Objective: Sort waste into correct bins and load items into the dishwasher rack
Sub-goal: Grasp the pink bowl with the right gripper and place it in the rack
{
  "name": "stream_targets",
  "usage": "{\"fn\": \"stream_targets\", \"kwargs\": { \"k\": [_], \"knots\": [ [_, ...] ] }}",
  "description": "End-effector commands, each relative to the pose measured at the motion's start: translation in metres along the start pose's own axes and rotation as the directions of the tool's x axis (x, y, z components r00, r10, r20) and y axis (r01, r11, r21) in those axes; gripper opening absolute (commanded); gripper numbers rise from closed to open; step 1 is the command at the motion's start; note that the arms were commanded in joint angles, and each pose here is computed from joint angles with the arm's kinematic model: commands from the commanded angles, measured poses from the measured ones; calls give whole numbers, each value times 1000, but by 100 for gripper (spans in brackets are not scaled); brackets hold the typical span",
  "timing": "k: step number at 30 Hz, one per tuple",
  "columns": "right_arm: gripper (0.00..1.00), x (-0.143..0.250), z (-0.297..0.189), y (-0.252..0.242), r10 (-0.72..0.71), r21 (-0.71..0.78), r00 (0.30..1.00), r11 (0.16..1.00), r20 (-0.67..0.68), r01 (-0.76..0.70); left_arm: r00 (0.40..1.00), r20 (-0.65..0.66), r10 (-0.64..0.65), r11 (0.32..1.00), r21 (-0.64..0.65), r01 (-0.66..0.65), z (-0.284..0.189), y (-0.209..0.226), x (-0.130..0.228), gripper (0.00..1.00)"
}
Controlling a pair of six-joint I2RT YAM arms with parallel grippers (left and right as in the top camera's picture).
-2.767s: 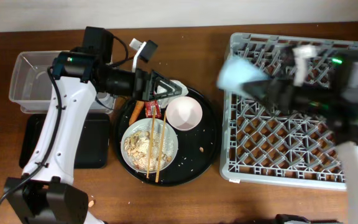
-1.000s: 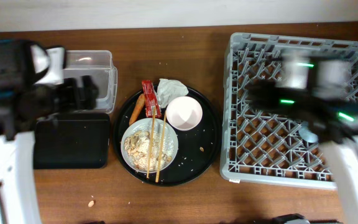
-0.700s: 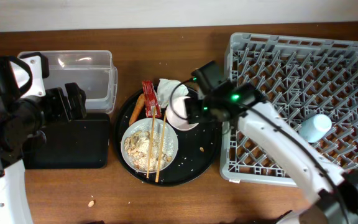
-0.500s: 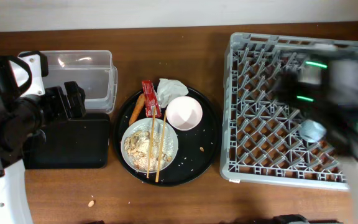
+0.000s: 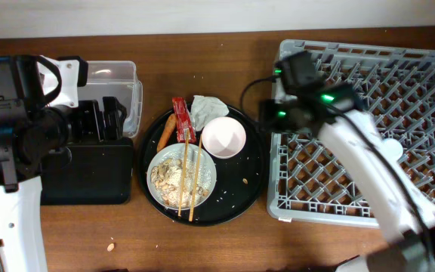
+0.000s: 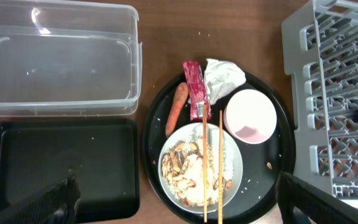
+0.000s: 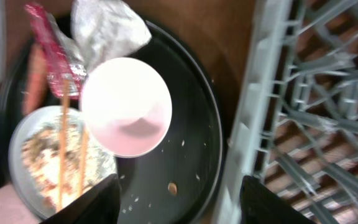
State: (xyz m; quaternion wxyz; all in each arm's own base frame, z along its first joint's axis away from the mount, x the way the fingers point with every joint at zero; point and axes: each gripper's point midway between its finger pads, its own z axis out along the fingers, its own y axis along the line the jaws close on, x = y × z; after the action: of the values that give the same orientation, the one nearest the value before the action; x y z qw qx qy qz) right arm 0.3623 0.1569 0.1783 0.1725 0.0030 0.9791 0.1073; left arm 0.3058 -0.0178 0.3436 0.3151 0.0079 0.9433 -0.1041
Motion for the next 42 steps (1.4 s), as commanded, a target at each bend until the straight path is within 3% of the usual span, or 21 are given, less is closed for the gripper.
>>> {"fn": "stream_targets", "kwargs": {
  "k": [1, 9, 11, 12, 14, 18, 19, 21, 23, 25, 28, 30, 32, 34, 38, 42],
  "knots": [
    [56, -3, 39, 2, 18, 26, 999, 1000, -31, -17, 1000, 6, 26, 1000, 14, -26, -2, -3, -1, 99],
    [46, 48, 129, 32, -24, -41, 958, 999, -287, 13, 1000, 6, 26, 1000, 14, -26, -2, -3, -1, 99],
    [38, 55, 141, 27, -2, 19, 953, 1000, -302, 8, 1000, 6, 26, 1000, 14, -26, -2, -3, -1, 99],
    [25, 53, 143, 20, 19, 57, 956, 998, -291, -2, 1000, 6, 26, 1000, 14, -26, -2, -3, -1, 99],
    [12, 46, 136, 16, 28, 59, 962, 998, -271, -13, 1000, 6, 26, 1000, 14, -26, -2, -3, -1, 99],
    [4, 6, 86, -13, 71, 123, 992, 991, -109, -57, 1000, 6, 26, 1000, 14, -26, -2, -3, -1, 99],
    [4, -10, 55, -25, 86, 146, 996, 986, -20, -82, 1000, 6, 26, 1000, 14, -26, -2, -3, -1, 99],
    [4, -37, -18, -28, -21, 109, 986, 994, 168, 3, 1000, 6, 26, 1000, 14, -26, -2, -3, -1, 99],
    [4, -41, -50, -26, -68, 106, 968, 993, 242, 43, 1000, 6, 26, 1000, 14, -26, -2, -3, -1, 99],
    [4, -44, -85, -52, -39, 219, 942, 975, 334, -38, 1000, 6, 26, 1000, 14, -26, -2, -3, -1, 99],
    [4, -38, -146, -125, 22, 459, 877, 846, 480, -272, 1000, 6, 26, 1000, 14, -26, -2, -3, -1, 99],
    [4, -29, -182, -177, 8, 617, 847, 681, 531, -393, 1000, 6, 26, 1000, 14, -26, -2, -3, -1, 99],
    [4, -16, -218, -224, -22, 755, 836, 442, 548, -484, 1000, 6, 26, 1000, 14, -26, -2, -3, -1, 99],
    [4, -13, -233, -245, -32, 796, 832, 315, 553, -517, 1000, 6, 26, 1000, 14, -26, -2, -3, -1, 99],
    [4, -28, -210, -264, -27, 850, 876, 258, 482, -460, 1000, 6, 26, 1000, 14, -26, -2, -3, -1, 99],
    [4, -48, -141, -271, -29, 924, 951, 246, 308, -292, 1000, 6, 26, 1000, 14, -26, -2, -3, -1, 99]
  ]
}}
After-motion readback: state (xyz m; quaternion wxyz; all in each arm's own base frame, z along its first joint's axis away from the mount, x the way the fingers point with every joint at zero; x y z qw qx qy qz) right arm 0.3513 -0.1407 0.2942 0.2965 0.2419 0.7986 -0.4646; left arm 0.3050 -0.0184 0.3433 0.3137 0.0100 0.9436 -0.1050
